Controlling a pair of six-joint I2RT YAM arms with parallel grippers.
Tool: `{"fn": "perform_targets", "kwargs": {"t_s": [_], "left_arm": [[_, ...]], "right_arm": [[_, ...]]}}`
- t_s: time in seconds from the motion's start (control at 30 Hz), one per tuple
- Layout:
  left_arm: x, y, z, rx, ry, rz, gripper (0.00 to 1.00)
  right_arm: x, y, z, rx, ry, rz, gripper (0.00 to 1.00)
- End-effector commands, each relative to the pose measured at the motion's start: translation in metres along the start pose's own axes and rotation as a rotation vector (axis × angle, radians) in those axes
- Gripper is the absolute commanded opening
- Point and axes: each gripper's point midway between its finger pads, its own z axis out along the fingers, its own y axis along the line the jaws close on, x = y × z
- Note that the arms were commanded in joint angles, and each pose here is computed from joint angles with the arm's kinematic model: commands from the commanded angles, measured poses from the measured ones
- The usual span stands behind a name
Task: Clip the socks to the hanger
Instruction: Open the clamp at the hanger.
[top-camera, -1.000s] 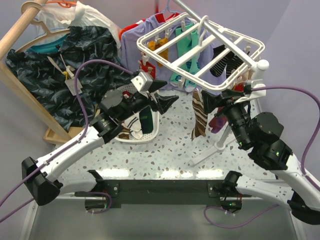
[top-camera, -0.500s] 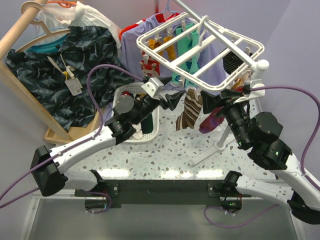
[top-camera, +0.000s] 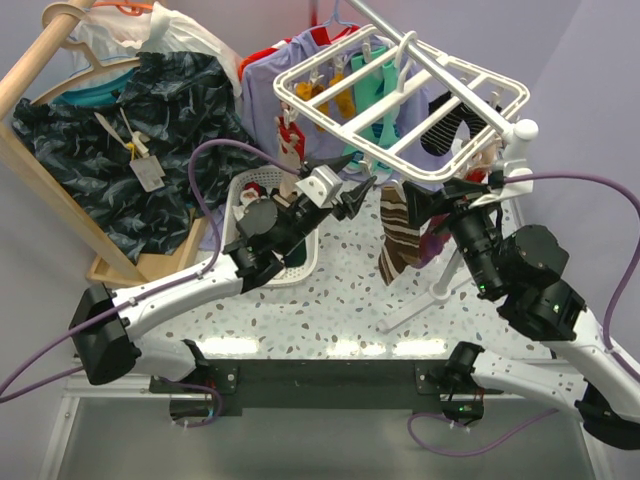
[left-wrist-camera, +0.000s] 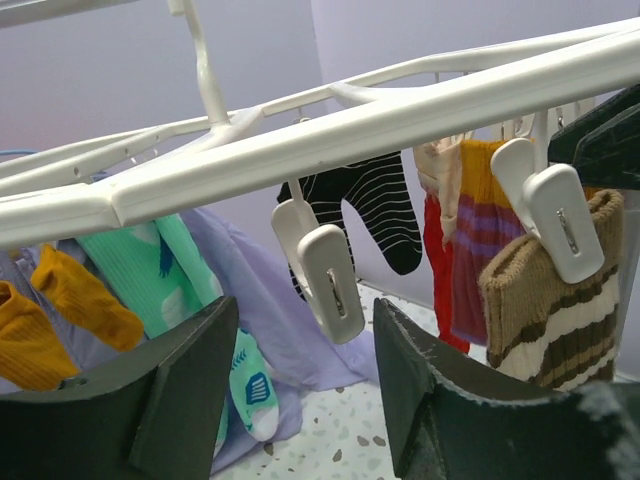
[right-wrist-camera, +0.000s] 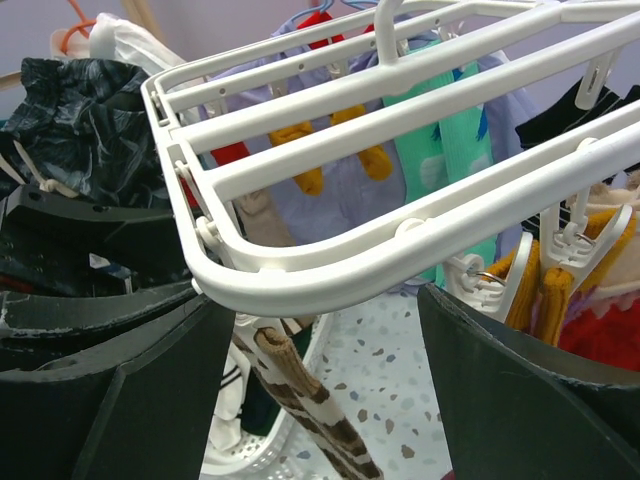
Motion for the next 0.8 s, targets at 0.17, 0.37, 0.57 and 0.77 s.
{"fn": "perform_targets", "kwargs": {"t_s": [0.17,0.37,0.57,0.77], "left_arm": [[-0.025,0.001,0.004,-0.048,-0.08,0.043,0.36],[-0.03,-0.006,-0.001,-0.051,-0.065,0.063,0.11],[-0.034,-0.009,-0.007,-0.062,-0.012,0.051,0.0],[-0.043,-0.01,-0.006,-0.053,0.048,0.005,0.0]], "right_arm": [[-0.008,0.003,-0.007,-0.039,-0.023,0.031,0.78],[-0.016,0.029,-0.016,-0.201,-0.013,0.024,0.78],[-0.026,0.079,-0.031,-0.477,0.026,0.038,0.77],[-0.011,0.111,-0.02,-0.573,0.127,0.042,0.76]]}}
